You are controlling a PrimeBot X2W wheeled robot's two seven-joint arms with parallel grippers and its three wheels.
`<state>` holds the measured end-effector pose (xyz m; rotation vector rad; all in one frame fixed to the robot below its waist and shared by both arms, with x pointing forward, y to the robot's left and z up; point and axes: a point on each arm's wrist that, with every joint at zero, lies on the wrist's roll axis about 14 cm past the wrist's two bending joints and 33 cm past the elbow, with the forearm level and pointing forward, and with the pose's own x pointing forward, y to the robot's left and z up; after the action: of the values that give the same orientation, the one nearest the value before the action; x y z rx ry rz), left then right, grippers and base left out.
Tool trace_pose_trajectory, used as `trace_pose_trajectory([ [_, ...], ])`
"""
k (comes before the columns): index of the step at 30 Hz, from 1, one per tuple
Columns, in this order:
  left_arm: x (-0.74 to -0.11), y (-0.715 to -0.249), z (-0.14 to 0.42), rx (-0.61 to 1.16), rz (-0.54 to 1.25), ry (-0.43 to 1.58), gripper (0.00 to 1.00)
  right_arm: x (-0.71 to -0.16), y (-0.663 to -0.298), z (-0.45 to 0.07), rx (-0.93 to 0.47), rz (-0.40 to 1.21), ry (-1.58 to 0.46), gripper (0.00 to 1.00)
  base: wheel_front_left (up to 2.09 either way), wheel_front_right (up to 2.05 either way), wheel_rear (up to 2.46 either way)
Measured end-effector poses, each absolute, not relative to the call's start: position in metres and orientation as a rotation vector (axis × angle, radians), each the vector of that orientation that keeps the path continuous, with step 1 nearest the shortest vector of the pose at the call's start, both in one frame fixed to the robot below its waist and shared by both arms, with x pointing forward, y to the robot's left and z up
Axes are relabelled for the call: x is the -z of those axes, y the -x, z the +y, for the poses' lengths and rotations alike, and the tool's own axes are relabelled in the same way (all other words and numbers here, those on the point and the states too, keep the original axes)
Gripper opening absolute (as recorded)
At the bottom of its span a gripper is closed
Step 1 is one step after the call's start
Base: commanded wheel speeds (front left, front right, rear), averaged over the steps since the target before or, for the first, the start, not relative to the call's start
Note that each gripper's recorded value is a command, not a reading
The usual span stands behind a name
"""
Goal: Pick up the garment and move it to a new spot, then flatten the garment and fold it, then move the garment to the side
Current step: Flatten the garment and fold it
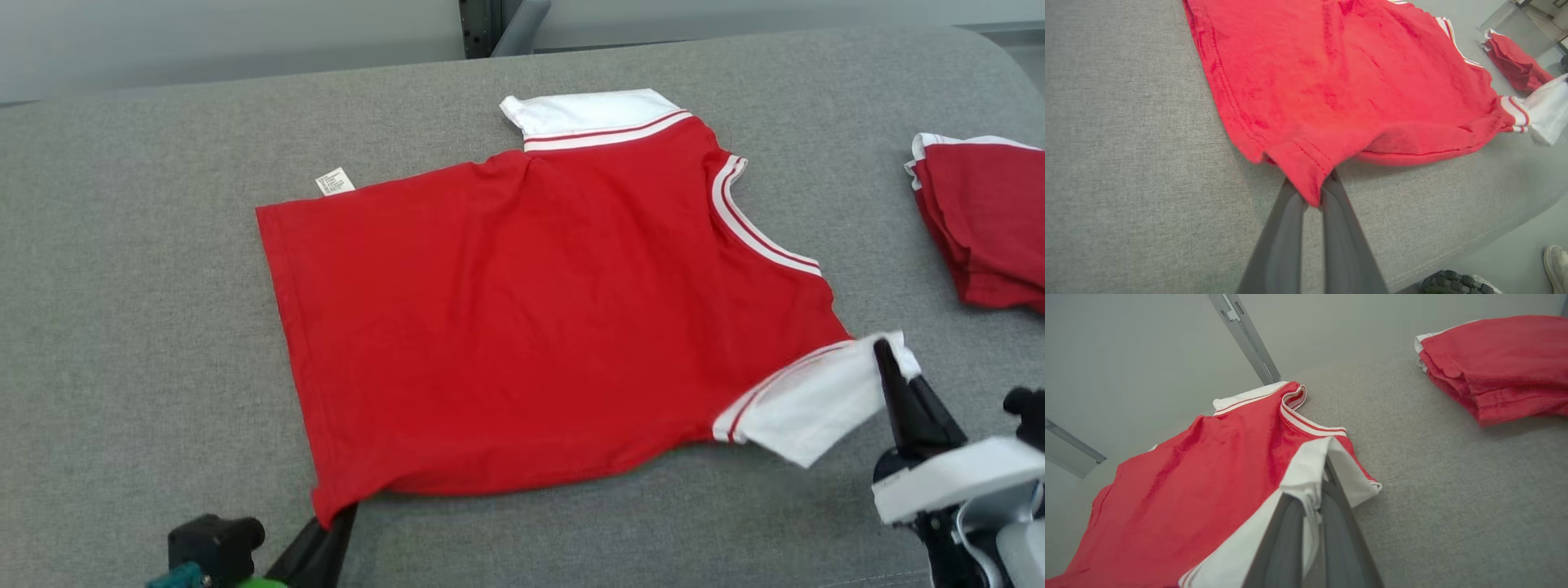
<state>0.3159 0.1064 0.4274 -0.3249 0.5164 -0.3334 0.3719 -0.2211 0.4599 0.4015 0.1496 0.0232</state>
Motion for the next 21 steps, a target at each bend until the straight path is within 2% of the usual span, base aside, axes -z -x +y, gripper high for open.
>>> trace_pose_trajectory([
  [7,-0.441,-0.356,0.117,0.357,0.553,0.262,0.00,-0.497,-0.442,-0.206,-0.138,0.134,-0.321,0.00,0.00,0.00,0.00],
  [12,-0.433,-0.379,0.130,0.328,0.607,0.240,0.00,-0.484,-0.475,-0.195,-0.154,0.216,-0.289,0.00,0.00,0.00,0.00],
  [17,-0.413,-0.387,0.132,0.319,0.709,0.254,0.00,-0.462,-0.492,-0.174,-0.183,0.292,-0.258,0.00,0.00,0.00,0.00],
  [18,-0.409,-0.387,0.132,0.318,0.732,0.260,0.20,-0.460,-0.494,-0.171,-0.190,0.298,-0.244,0.00,0.00,0.00,0.00],
  [19,-0.404,-0.386,0.132,0.317,0.753,0.266,0.50,-0.459,-0.496,-0.167,-0.198,0.293,-0.230,0.38,0.00,0.00,0.00],
  [20,-0.401,-0.386,0.132,0.319,0.769,0.261,1.00,-0.460,-0.498,-0.165,-0.202,0.282,-0.230,1.00,0.00,0.00,0.00],
  [21,-0.401,-0.386,0.132,0.319,0.769,0.261,1.00,-0.460,-0.498,-0.165,-0.202,0.282,-0.230,1.00,0.00,0.00,0.00],
])
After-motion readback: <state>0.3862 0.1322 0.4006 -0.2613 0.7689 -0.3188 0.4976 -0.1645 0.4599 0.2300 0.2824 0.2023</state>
